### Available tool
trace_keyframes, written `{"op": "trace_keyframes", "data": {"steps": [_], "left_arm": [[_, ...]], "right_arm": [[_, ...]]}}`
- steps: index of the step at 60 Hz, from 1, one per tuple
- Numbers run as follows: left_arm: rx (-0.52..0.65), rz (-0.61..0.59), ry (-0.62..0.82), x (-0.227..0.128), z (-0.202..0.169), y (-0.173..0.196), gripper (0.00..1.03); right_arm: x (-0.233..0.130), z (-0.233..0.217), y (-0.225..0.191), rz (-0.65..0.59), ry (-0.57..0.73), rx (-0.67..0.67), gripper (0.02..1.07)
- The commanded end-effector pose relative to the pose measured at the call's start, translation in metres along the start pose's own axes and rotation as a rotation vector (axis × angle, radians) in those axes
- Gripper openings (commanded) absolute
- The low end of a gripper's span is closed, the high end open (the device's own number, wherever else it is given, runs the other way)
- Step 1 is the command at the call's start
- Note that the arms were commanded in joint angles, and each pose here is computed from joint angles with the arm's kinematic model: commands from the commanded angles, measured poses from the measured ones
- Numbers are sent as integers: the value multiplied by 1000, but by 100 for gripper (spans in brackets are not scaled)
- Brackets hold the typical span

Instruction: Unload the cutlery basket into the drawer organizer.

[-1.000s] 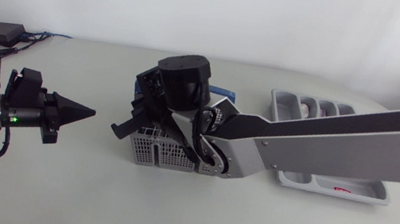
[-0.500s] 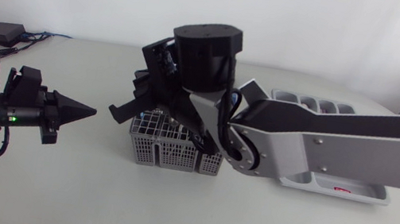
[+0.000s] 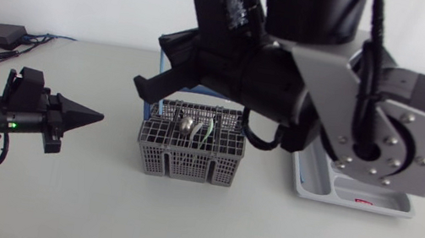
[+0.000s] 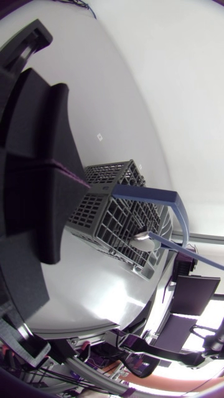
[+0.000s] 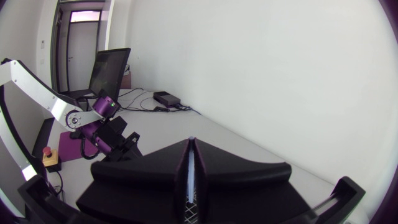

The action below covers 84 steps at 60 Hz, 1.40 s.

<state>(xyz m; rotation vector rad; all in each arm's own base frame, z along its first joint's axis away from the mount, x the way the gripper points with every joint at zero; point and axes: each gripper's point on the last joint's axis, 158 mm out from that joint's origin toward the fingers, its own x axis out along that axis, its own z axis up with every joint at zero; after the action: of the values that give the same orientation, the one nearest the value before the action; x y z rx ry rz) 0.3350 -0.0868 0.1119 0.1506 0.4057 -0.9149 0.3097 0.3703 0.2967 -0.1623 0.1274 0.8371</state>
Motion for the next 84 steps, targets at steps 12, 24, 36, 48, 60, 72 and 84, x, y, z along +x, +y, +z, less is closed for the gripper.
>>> {"op": "trace_keyframes", "data": {"steps": [12, 24, 36, 48, 60, 72, 84], "left_arm": [[-3, -14, 11, -2, 5, -18, 17], [20, -36, 18, 2, 15, -34, 17], [39, -36, 20, 4, 25, -41, 17], [53, -49, 42, 12, 26, -49, 17], [59, -42, 53, 14, 31, -50, 17], [70, -41, 56, 14, 36, -55, 17], [70, -42, 57, 13, 35, -58, 17]], "right_arm": [[-53, 29, -49, -42, 17, 43, 8], [-102, 17, -95, -103, 86, 99, 8], [-141, -14, -143, -198, 204, 151, 8], [-164, -51, -187, -300, 306, 197, 8], [-181, -100, -231, -357, 432, 291, 8], [-171, -151, -264, -365, 562, 398, 8], [-148, -197, -292, -359, 649, 507, 8]]}}
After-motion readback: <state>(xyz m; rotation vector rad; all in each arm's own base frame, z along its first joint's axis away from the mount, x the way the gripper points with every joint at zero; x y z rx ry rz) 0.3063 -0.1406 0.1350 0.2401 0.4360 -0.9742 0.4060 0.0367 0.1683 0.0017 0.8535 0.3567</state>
